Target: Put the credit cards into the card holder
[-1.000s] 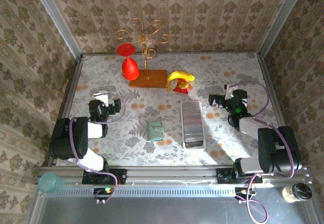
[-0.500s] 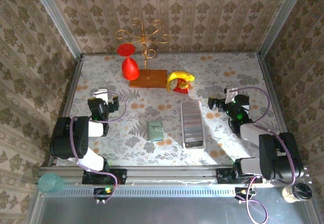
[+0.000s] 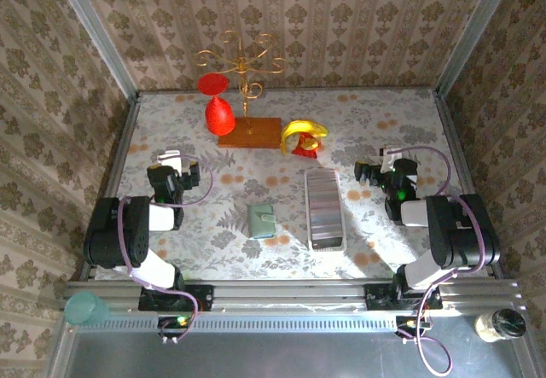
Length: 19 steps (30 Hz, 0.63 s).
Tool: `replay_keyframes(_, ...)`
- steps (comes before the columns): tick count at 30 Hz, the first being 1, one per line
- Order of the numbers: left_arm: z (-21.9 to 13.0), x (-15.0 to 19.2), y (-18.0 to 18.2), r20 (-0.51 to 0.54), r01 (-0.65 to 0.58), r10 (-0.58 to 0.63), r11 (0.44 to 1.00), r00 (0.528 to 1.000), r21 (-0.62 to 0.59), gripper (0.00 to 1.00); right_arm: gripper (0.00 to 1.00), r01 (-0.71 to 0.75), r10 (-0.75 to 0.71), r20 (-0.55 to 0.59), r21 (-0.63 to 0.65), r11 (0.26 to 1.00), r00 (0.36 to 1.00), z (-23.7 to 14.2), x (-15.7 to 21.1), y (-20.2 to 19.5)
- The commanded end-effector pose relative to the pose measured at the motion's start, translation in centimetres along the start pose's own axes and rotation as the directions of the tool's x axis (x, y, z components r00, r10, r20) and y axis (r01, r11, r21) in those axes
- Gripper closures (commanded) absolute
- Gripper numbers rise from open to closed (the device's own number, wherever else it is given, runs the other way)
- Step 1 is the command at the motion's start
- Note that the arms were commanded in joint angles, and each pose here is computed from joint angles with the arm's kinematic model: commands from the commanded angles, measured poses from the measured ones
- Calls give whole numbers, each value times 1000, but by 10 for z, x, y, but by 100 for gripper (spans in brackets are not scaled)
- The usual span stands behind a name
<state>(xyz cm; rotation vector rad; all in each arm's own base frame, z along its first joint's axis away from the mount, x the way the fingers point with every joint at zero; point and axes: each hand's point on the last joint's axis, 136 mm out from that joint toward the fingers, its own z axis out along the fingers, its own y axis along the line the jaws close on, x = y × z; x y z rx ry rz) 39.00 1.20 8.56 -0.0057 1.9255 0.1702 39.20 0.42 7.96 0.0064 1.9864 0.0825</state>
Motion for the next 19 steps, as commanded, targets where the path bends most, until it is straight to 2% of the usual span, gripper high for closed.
replay_keyframes(1,2,-15,1,44,-10,10,1000,999,-11,0,0,6,-9,55,54,999,998,0,-19,-5)
replay_keyframes(19,2,-15,1,45,-9,10,1000,999,-10,0,0,8,-11,55,58,998,998,1,-19,-5)
